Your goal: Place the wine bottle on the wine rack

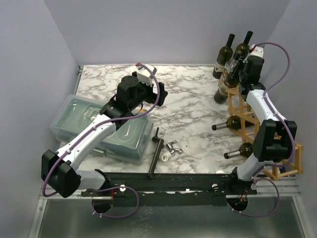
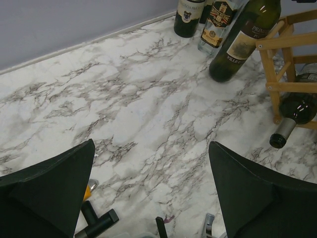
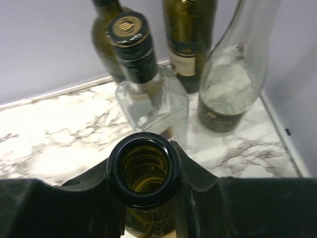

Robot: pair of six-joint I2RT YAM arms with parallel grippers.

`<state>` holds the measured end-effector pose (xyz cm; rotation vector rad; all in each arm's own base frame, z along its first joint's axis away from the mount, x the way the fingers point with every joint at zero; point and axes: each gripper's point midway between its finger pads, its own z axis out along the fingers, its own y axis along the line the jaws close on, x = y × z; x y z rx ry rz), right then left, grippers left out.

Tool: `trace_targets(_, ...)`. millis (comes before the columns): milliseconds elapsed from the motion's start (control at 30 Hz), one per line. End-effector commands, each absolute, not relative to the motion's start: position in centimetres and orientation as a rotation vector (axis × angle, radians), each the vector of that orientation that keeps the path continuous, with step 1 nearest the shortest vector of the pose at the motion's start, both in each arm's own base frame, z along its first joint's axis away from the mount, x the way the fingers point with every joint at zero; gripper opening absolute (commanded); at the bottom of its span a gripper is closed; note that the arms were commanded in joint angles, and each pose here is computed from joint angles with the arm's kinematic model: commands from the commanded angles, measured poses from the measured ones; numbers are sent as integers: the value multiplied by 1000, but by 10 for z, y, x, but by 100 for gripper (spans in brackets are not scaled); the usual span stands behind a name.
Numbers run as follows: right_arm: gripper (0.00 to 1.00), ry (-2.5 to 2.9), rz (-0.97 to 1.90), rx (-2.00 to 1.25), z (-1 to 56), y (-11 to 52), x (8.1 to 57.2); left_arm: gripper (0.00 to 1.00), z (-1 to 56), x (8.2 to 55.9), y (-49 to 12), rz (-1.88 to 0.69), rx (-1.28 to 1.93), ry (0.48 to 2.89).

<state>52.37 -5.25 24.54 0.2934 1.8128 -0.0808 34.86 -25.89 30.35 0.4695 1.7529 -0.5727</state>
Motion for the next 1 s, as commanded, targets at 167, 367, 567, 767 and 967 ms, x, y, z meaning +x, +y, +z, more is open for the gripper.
trace_targets(167,1,1678,185,223,319,-12,492,99,320,350,-257,-564,452,1724)
trace_targets(367,1,1650,309,107,334,14,487,99,320,350,-257,-567,451,1724)
trace_targets(567,1,1681,405,72,330,30,499,99,317,351,-258,-564,451,1731)
trace_targets(767,1,1724,445,-65,328,74,502,99,317,352,-258,-564,450,1733)
trace_targets(967,1,1744,474,-199,333,117,485,99,314,354,-255,-550,441,1741)
